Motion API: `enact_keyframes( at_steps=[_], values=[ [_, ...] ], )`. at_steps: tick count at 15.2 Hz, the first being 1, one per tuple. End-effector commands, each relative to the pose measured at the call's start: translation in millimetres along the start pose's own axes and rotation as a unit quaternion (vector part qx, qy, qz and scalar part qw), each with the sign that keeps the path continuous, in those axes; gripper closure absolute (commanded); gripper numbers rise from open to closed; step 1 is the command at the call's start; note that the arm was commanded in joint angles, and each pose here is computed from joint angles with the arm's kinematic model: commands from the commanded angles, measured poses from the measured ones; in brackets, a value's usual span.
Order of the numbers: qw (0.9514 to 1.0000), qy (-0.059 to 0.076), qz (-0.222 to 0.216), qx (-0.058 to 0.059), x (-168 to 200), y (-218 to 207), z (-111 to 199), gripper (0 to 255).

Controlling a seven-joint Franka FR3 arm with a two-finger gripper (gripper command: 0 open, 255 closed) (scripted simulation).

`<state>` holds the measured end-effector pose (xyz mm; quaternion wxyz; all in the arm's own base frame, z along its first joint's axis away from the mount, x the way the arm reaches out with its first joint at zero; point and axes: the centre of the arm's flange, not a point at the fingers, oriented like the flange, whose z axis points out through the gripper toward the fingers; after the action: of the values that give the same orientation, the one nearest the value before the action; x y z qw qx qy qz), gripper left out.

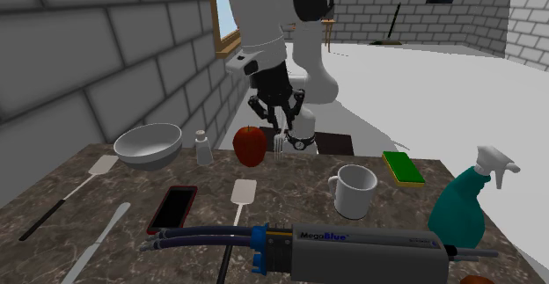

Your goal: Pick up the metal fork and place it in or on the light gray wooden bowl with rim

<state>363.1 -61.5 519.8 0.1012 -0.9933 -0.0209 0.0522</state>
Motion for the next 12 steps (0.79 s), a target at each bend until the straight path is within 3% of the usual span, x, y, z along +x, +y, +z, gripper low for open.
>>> enact_keyframes(
  at_steps=[1,12],
  values=[
    [1.0000,0.000,-0.001,0.000,-2.2,24.2,-7.8,255],
    [1.0000,0.000,-0.001,0.000,-14.5,166.8,-32.2,255]
  ],
)
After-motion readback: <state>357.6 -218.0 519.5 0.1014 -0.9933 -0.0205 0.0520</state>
